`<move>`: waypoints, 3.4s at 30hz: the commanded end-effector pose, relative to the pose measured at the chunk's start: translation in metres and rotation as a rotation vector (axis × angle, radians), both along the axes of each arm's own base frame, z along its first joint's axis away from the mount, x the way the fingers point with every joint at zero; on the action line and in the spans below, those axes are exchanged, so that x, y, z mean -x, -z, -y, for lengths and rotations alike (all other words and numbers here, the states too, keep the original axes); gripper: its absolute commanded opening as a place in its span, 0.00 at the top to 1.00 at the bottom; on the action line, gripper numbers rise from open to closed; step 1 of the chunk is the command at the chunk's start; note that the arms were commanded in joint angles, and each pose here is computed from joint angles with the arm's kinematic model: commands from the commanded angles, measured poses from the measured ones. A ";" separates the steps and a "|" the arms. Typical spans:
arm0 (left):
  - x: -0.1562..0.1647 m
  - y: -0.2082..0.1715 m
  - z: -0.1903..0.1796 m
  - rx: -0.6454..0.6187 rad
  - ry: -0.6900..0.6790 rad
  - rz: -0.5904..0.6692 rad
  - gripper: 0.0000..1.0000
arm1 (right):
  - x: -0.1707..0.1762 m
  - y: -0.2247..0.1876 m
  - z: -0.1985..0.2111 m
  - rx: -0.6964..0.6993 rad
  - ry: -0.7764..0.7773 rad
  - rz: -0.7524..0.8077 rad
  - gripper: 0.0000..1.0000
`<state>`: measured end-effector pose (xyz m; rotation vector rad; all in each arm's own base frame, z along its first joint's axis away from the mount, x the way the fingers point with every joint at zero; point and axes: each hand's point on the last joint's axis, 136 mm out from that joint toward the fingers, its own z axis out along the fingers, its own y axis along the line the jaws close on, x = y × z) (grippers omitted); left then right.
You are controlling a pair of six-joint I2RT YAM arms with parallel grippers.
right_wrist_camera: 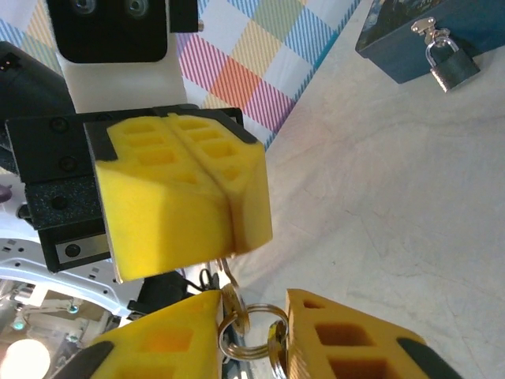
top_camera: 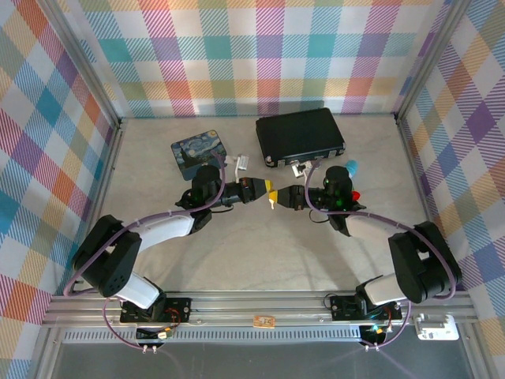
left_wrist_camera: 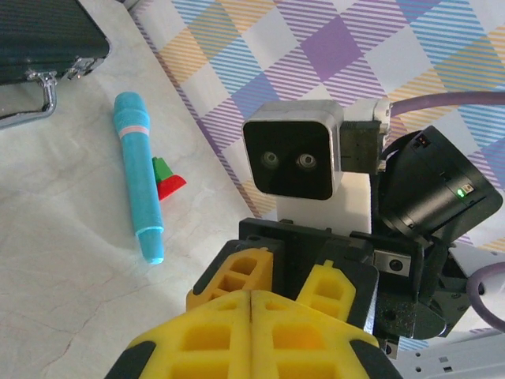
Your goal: Unlock the padlock with the key
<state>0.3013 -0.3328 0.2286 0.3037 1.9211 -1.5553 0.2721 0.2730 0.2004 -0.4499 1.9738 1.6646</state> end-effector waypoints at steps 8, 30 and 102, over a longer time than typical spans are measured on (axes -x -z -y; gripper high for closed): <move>-0.010 -0.009 -0.024 -0.001 -0.140 0.014 0.39 | 0.004 0.003 0.004 0.068 0.015 0.062 0.95; -0.021 0.008 -0.043 0.058 -0.275 -0.081 0.16 | -0.015 0.006 0.006 0.220 0.053 0.041 1.00; -0.006 -0.005 -0.006 0.231 -0.083 -0.077 1.00 | -0.025 0.005 0.002 0.107 0.102 0.000 0.56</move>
